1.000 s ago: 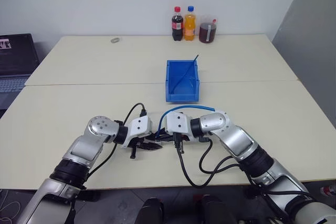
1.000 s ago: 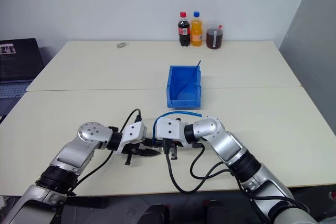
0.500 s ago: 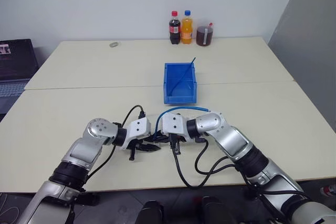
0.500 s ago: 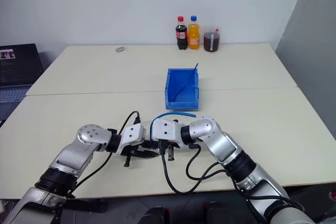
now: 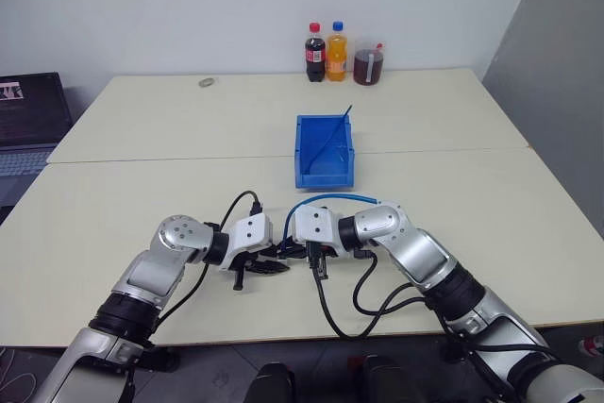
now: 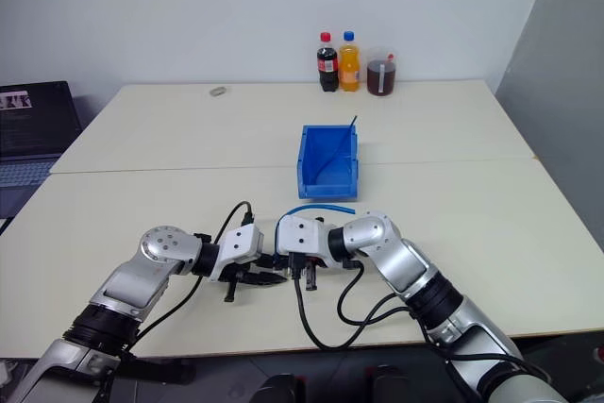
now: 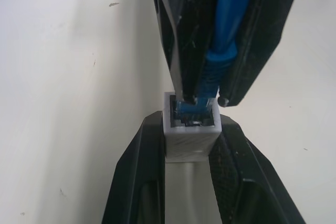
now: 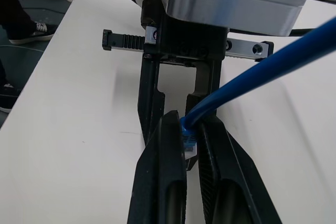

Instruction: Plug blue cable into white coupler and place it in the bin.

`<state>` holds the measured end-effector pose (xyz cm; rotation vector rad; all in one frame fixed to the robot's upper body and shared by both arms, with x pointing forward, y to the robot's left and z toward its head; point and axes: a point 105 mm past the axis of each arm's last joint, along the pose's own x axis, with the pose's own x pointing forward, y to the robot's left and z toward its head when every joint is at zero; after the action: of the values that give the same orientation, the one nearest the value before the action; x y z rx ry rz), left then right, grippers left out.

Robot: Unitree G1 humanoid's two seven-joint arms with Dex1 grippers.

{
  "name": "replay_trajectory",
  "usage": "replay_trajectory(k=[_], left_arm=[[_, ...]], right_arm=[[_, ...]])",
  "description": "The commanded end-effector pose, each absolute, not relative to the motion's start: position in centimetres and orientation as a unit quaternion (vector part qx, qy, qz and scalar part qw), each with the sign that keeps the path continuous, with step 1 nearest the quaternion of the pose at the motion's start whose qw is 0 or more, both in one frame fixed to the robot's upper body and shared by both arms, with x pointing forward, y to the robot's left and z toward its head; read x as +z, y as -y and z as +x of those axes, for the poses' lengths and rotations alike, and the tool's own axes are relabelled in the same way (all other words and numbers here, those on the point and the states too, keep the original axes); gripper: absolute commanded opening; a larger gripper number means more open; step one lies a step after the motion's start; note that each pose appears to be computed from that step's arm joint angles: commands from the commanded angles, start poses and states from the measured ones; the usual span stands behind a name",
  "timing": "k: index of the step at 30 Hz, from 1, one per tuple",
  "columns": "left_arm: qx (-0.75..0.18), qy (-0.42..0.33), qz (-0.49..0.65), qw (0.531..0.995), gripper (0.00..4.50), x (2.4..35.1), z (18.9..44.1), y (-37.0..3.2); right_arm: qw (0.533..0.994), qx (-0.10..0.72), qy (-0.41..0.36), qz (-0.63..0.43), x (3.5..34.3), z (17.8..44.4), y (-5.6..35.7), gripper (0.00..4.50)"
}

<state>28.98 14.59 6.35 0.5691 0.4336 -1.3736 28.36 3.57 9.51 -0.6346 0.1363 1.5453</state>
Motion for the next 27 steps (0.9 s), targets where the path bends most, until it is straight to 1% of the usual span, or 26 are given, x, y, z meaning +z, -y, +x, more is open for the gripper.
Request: replay_trajectory(k=[1,3,5,11,12,13,20,22,24,27], left_arm=[[-0.629,-0.205,0.250,0.707,0.80,5.5,28.5,-13.9],[-0.627,-0.205,0.249,0.709,0.80,5.5,28.5,-14.0],[-0.626,-0.204,0.249,0.710,0.80,5.5,28.4,-14.0],[-0.601,-0.198,0.264,0.728,0.80,4.9,28.9,-14.4],[-0.592,-0.197,0.269,0.734,1.50,4.8,29.1,-14.6],[-0.588,-0.196,0.269,0.737,1.60,4.8,29.2,-14.7],[-0.576,-0.184,0.249,0.756,3.05,5.6,29.3,-15.2],[-0.568,-0.174,0.233,0.770,3.51,6.4,29.3,-15.6],[-0.557,-0.162,0.207,0.788,3.94,7.8,29.5,-16.1],[-0.544,-0.144,0.175,0.808,4.50,9.6,29.6,-16.3]], right_arm=[[0.640,0.684,-0.200,-0.286,2.9,27.1,-1.7,0.04],[0.637,0.684,-0.201,-0.293,2.7,27.2,-1.5,0.04],[0.645,0.682,-0.190,-0.288,3.2,27.5,-1.7,0.04],[0.700,0.650,-0.125,-0.269,6.3,29.4,-2.1,0.04],[0.706,0.646,-0.117,-0.265,6.7,29.5,-2.0,0.04],[0.712,0.643,-0.111,-0.259,7.1,29.6,-1.9,0.04],[0.724,0.646,-0.084,-0.227,8.9,28.8,-1.8,0.04],[0.737,0.639,-0.071,-0.207,10.0,28.8,-1.7,0.04],[0.756,0.628,-0.050,-0.178,11.8,29.2,-1.5,0.04],[0.777,0.612,-0.028,-0.144,14.0,29.7,-1.0,0.04]])
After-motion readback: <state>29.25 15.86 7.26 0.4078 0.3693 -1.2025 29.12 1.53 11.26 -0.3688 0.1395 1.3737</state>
